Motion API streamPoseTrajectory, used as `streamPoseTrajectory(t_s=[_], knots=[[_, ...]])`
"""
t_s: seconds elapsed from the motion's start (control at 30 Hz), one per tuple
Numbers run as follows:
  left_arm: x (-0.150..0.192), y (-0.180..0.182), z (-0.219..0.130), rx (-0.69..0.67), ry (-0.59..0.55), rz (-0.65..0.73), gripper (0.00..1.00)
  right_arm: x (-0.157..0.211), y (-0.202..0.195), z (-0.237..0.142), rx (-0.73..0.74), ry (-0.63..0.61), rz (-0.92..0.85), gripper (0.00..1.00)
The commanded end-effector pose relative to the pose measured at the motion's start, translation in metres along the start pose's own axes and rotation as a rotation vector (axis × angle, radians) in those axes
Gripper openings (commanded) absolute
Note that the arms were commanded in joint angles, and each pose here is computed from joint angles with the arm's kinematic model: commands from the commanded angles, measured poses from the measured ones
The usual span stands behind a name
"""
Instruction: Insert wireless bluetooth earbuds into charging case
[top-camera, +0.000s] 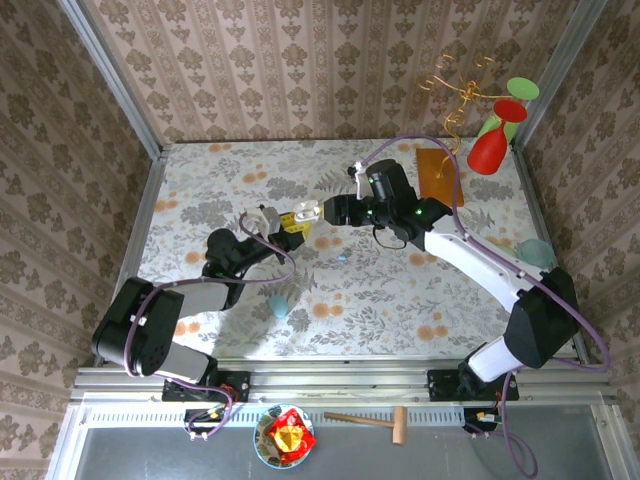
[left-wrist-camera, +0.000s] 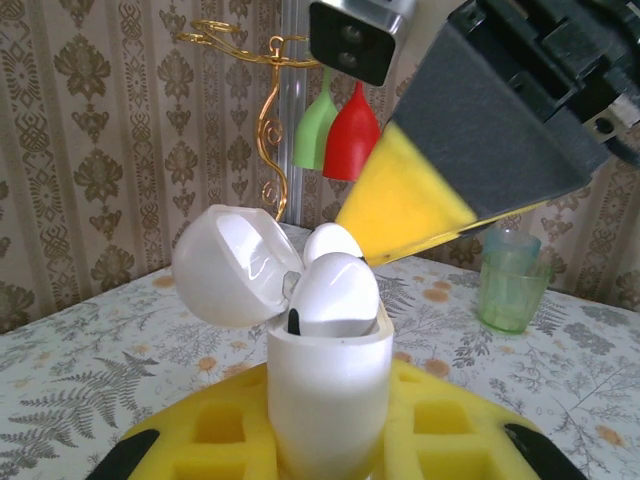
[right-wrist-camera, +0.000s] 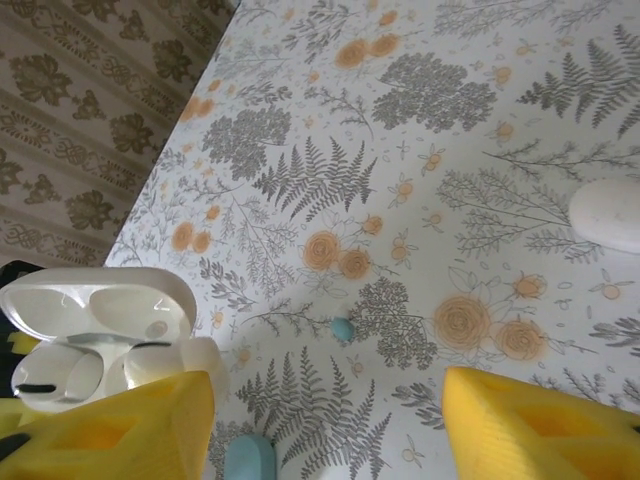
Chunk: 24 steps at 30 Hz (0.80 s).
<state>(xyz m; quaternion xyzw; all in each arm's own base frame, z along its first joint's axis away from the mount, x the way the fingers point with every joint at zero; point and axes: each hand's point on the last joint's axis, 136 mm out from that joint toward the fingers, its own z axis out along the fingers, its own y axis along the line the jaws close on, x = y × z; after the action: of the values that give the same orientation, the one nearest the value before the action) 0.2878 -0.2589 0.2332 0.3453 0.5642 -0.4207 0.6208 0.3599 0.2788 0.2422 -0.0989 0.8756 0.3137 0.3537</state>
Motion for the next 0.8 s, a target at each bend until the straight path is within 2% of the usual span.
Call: streamPoseTrajectory(t_s=[0.0, 0.13, 0.23, 0.33, 0.5, 0.63, 0.77], knots=[[-0.017, 0.006, 0.005, -0.027, -0.048, 0.094, 0.0, -0.004, -0.001, -0.017, 0.061, -0.023, -0.004, 0.63], [-0.007, 0.017, 0.005, -0.086, -0.027, 0.179, 0.0, -0.01, -0.001, -0.024, 0.116, -0.039, 0.121, 0.61], [0.001, 0.024, 0.004, -0.122, -0.005, 0.248, 0.0, -0.007, 0.003, -0.02, 0.106, -0.008, 0.271, 0.6], [0.007, 0.031, 0.004, -0.153, 0.014, 0.294, 0.0, -0.002, 0.013, -0.011, 0.08, 0.028, 0.344, 0.6], [0.01, 0.034, 0.007, -0.156, 0.025, 0.361, 0.0, 0.004, 0.022, 0.01, 0.035, 0.07, 0.401, 0.58], [0.013, 0.032, 0.006, -0.147, 0.035, 0.406, 0.0, 0.001, 0.027, 0.019, 0.015, 0.089, 0.4, 0.43], [0.015, 0.032, 0.006, -0.14, 0.041, 0.43, 0.0, 0.0, 0.031, 0.026, 0.008, 0.119, 0.39, 0.43]])
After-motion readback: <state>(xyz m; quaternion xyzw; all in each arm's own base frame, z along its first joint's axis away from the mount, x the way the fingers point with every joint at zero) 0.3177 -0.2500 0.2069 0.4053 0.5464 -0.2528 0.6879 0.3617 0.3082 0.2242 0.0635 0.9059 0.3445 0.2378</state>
